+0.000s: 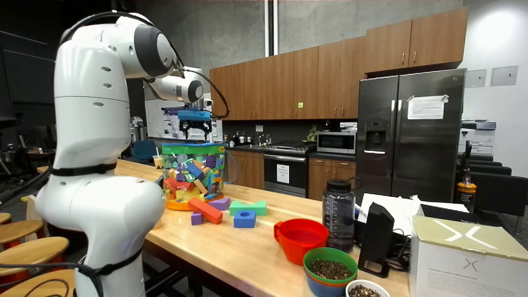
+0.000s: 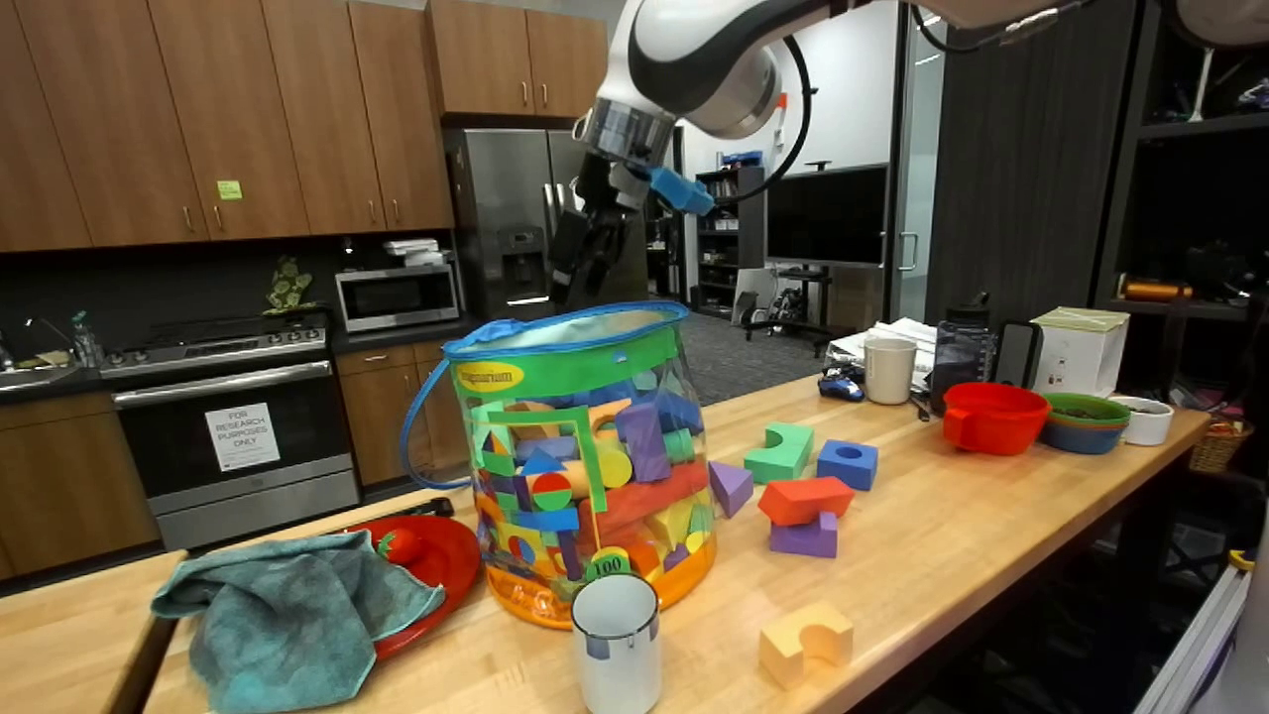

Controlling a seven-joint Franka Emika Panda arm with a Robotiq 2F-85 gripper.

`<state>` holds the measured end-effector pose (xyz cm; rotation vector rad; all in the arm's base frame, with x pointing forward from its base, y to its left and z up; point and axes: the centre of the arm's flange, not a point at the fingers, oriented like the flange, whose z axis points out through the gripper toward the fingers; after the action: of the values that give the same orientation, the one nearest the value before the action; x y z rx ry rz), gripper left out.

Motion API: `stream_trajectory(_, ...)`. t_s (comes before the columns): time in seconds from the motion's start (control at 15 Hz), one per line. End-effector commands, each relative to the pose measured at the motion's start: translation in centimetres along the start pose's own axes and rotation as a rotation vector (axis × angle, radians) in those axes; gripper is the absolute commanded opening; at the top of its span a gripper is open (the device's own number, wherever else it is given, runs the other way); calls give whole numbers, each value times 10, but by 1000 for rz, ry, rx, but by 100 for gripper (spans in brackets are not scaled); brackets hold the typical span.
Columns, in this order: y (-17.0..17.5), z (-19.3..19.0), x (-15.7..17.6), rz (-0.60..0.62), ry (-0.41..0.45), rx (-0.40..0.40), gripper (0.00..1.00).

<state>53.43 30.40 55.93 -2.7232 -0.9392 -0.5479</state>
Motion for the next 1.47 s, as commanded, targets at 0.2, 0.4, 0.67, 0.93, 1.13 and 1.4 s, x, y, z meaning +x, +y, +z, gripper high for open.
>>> stream_trajectory(0.2,-24,27,-16,-14,-93,85,100)
stream_trajectory(0.4,-24,37,-15,-19,-114,94,100)
stream_trajectory(0.67,-25,42,-15,-12,-113,75,100)
stream_trajectory(0.93,-26,51,-13,-9,-125,85,100)
stream_trajectory(1.13,-31,67,-5,-20,-139,101,100)
stream_trajectory(1.4,-37,85,6,-60,-150,109,100)
